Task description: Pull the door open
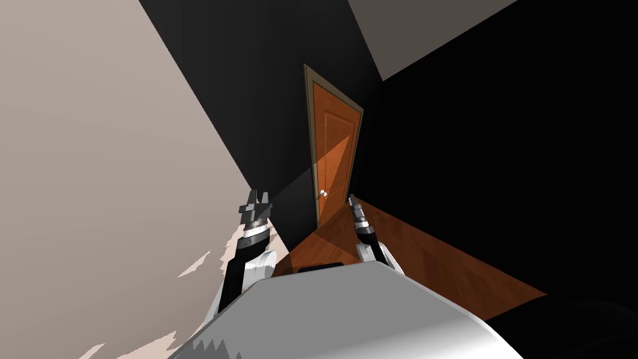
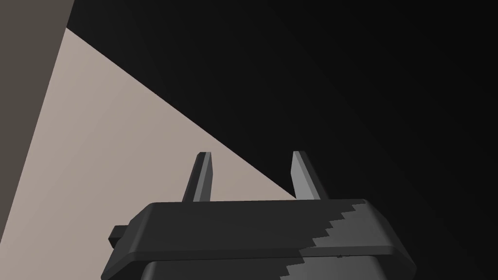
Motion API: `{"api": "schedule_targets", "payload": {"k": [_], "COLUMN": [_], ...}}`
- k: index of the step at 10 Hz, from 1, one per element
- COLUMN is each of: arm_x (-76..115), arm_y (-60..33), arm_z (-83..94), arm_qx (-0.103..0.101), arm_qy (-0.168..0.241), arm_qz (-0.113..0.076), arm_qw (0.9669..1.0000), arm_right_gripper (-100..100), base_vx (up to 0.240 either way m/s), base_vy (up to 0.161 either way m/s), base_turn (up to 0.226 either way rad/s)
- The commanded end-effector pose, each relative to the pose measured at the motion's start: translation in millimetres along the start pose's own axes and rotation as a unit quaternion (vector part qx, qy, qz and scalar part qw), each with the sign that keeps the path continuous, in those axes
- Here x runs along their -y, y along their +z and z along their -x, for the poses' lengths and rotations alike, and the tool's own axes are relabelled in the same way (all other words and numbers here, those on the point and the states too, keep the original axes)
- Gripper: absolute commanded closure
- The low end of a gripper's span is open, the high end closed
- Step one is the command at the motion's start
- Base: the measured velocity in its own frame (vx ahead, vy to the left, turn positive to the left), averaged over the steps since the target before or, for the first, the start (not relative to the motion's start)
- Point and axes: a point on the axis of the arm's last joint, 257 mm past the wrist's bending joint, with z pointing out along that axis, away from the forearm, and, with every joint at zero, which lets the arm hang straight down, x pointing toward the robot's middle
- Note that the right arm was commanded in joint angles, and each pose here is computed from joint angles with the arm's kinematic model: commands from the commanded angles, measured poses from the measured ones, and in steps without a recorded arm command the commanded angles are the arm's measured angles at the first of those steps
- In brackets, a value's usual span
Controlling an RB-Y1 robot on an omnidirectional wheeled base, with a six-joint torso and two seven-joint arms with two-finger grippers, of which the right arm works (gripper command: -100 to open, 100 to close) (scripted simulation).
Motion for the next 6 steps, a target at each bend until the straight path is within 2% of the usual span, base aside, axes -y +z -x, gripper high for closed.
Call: {"api": "schedule_targets", "payload": {"k": [1,2,3,6], "arm_x": [11.7,20.0,27.5,53.6], "arm_y": [0.0,-1.7,-5.2,-12.6], "arm_z": [-9.2,-15.5,-17.7,-36.7], "arm_qx": [-0.014,-0.024,-0.027,-0.059], "arm_qy": [-0.032,-0.052,-0.052,-0.115], "arm_qz": [-0.003,-0.006,-0.014,-0.020], "arm_qw": [0.9994,0.9984,0.9982,0.9914], "arm_right_gripper": [-100,-100,-100,-100], "base_vx": [0.080,0.101,0.069,0.075], "base_vy": [-0.025,-0.021,-0.010,-0.011], "base_turn": [0.036,0.041,0.013,0.037]}}
